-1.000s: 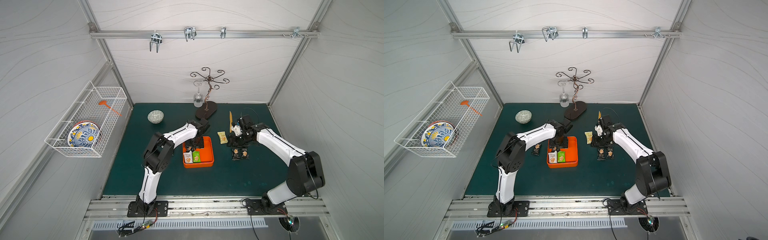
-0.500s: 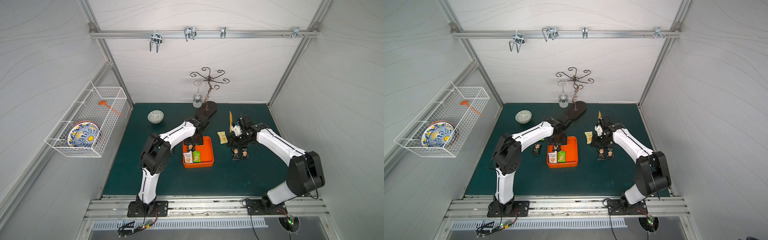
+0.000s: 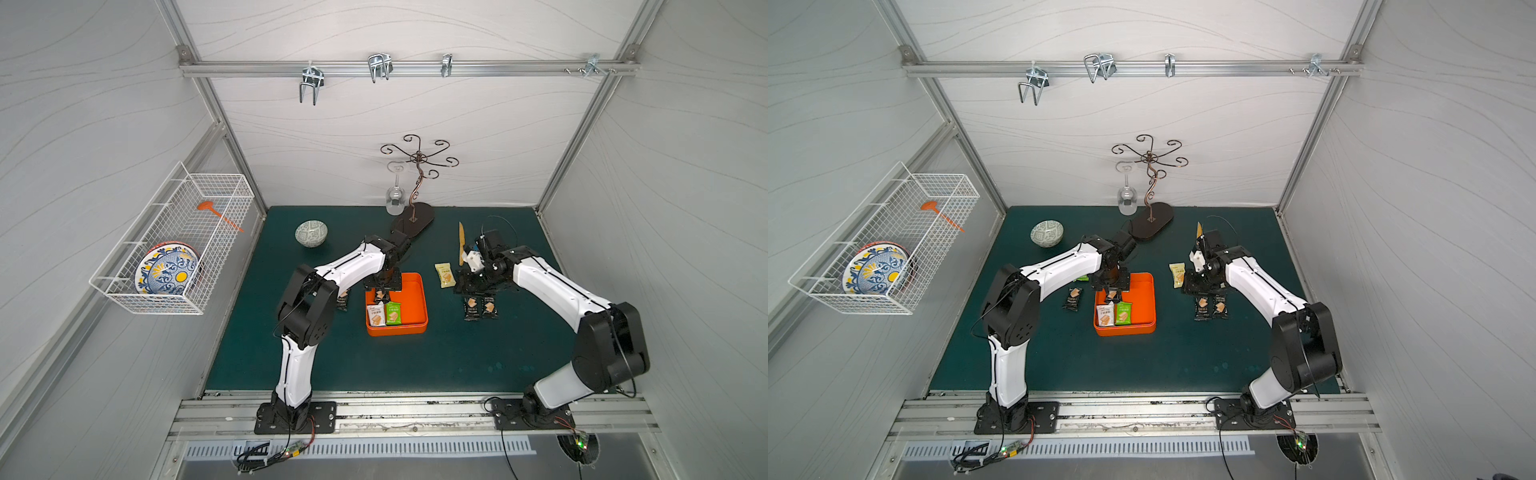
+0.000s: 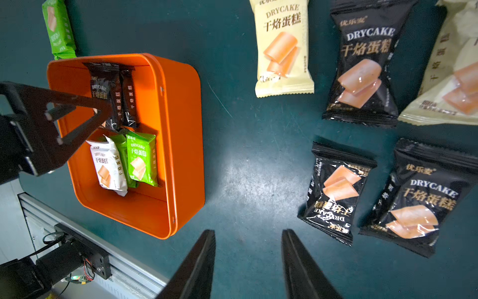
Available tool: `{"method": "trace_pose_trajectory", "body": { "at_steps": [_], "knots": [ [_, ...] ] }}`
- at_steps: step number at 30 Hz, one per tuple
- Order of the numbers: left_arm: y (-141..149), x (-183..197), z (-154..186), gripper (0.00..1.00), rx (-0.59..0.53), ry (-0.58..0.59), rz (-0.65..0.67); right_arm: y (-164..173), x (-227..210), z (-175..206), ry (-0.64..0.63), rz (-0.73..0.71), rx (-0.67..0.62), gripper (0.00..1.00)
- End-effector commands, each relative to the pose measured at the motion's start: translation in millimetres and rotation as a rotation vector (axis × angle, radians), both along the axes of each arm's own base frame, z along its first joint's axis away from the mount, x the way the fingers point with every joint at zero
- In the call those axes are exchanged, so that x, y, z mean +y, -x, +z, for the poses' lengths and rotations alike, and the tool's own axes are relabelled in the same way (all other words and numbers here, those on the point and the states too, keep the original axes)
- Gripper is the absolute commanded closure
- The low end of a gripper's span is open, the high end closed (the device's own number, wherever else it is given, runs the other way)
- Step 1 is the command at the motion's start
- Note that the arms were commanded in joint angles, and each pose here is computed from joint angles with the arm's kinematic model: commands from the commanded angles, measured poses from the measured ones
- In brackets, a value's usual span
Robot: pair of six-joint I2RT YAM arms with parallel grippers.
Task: Take the cookies out of the storage box
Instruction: Pick up the cookie from the storage box.
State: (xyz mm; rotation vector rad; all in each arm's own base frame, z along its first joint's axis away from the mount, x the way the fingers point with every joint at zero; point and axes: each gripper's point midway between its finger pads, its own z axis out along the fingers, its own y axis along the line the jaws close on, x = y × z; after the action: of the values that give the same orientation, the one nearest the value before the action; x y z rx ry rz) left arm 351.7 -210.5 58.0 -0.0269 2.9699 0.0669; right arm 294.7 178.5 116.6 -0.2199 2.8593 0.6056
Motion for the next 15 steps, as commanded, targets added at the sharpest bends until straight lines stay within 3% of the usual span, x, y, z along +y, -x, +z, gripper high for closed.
{"method": "trace_pose_trajectory", "body": {
  "at_steps": [1,15],
  "knots": [
    [1,-2,-13,0.25,0.023,0.001,-0.015,0,-4,-5,0.023,0.002,0.019,0.54],
    [4,2,-36,0.34,0.062,-0.016,-0.023,0,-6,-10,0.037,0.001,0.035,0.54]
  ]
}}
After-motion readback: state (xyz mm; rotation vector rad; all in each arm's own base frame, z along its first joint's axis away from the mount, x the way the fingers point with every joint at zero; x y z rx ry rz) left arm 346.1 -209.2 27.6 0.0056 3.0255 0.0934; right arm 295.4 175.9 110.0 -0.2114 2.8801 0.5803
